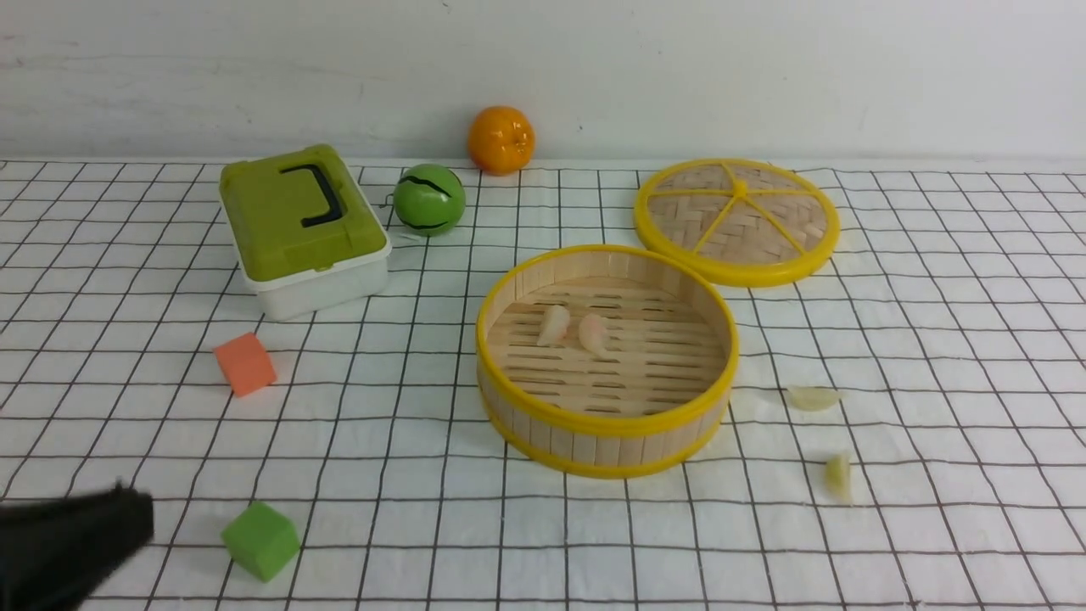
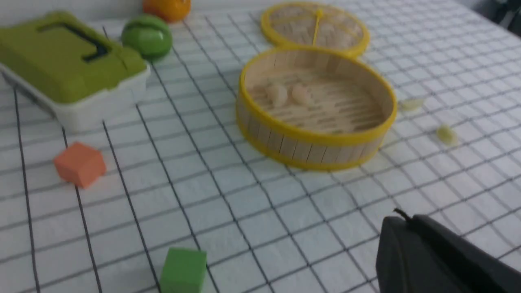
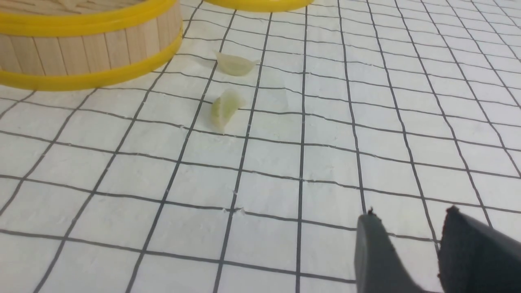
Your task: Put the dumplings into the steamer on the table with the white tablecloth.
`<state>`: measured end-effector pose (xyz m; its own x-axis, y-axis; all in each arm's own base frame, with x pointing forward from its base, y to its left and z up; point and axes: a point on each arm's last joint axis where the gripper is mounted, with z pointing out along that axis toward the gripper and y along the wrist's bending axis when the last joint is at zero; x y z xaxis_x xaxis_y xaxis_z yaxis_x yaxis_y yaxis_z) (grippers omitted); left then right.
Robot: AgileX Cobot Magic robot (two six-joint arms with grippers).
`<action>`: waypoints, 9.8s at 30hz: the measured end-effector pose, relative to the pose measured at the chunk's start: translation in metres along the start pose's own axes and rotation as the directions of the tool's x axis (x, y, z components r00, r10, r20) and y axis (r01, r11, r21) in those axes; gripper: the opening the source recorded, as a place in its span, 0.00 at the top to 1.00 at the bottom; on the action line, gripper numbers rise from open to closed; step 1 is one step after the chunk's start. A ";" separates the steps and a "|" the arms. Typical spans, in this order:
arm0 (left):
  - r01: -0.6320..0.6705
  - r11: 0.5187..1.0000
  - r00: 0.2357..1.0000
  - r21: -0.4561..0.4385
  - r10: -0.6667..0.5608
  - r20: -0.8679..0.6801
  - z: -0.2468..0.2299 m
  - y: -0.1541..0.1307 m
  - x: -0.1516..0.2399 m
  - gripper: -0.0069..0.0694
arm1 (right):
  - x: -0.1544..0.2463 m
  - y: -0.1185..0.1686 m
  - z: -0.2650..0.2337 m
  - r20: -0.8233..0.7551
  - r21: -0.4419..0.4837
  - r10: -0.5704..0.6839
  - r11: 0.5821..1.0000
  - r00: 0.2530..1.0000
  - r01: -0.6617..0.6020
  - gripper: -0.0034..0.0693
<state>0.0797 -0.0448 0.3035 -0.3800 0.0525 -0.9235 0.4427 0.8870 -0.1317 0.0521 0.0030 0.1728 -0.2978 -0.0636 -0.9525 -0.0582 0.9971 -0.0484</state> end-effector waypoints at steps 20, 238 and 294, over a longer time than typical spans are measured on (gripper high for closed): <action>0.121 0.966 0.942 -0.230 -0.039 0.334 -0.008 0.030 0.093 0.93 | 0.000 0.000 0.000 0.000 0.000 0.000 1.000 1.000 0.000 0.62; 0.117 0.943 0.991 -0.312 -0.089 0.105 0.009 0.038 0.137 0.73 | -0.184 0.155 0.364 -0.586 -0.494 -0.258 0.866 0.768 -0.085 0.74; 0.116 0.943 0.991 -0.312 -0.088 0.104 0.009 0.038 0.137 0.68 | -0.321 -0.010 0.047 -0.047 0.066 -0.031 0.997 0.998 0.034 0.98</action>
<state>0.0516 -0.0084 0.1690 -0.3307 -0.0736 -0.9409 0.1198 0.9856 -0.1192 0.1935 0.0150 0.4646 -0.3406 -0.0964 -0.9352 -0.0052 0.9949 -0.1006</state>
